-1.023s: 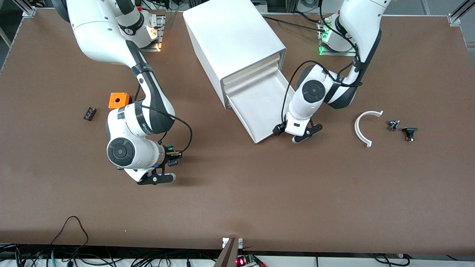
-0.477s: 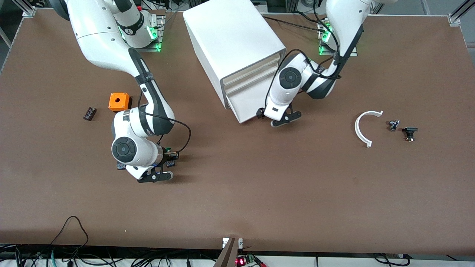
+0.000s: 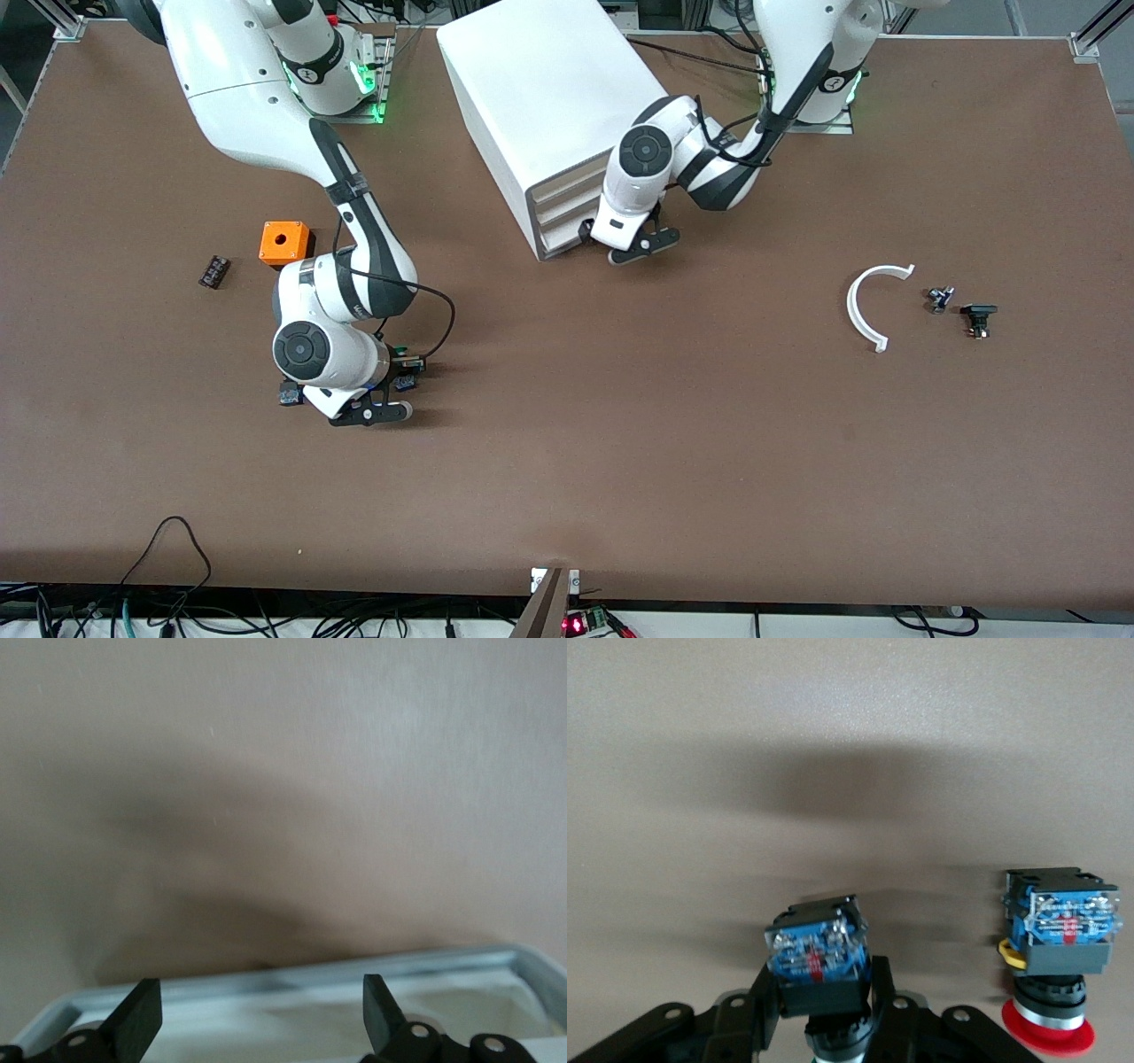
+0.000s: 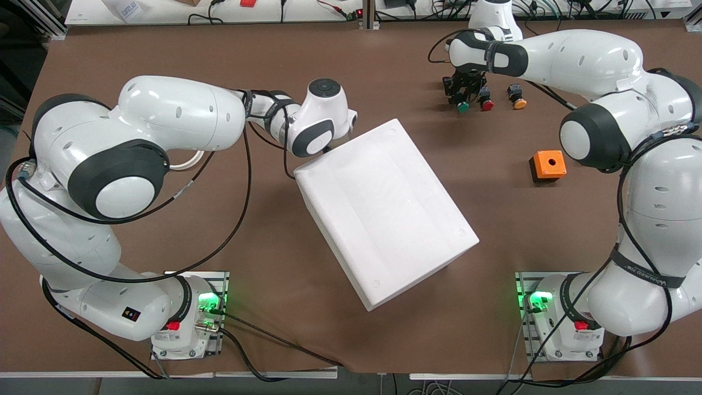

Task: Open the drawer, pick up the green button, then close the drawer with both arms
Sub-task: 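Push the drawer shut with the left gripper while the right gripper carries the button, then set the green button beside the red button and open the right gripper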

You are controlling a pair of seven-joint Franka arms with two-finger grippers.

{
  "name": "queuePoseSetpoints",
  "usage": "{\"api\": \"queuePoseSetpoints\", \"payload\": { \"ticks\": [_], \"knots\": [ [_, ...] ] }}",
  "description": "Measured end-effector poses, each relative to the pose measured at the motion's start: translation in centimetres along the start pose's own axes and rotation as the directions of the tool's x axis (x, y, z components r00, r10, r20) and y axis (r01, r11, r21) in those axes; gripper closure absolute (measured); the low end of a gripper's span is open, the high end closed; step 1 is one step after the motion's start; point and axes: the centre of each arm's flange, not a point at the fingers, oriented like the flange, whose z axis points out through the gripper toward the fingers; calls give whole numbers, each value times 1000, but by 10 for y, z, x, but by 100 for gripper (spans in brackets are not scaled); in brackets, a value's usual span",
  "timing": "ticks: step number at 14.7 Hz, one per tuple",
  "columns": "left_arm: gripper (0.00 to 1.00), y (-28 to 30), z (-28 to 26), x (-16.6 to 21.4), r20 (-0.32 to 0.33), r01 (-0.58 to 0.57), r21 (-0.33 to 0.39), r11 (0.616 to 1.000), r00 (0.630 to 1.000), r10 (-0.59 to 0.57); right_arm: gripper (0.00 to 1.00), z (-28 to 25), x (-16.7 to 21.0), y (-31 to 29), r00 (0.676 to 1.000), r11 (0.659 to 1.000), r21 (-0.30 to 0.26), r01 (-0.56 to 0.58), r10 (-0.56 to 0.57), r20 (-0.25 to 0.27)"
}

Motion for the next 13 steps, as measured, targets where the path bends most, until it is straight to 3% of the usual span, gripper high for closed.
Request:
{"api": "queuePoseSetpoints", "payload": {
  "ticks": [4,5,9,13],
  "knots": [
    [0,3,1,-11,9,6,6,1000,1000,-6,16,-20,4,10,999,1000,5,-15,15,-34],
    [0,3,1,-11,9,6,6,1000,1000,-6,3,-32,6,15,998,1000,5,-21,22,-53],
    [0,2,1,-11,11,7,14,1000,1000,-7,0,-94,8,44,989,998,5,-61,61,-134],
    [0,2,-10,-9,1,10,4,1000,1000,-10,0,-144,-9,79,980,994,5,-108,107,-167]
  ]
}}
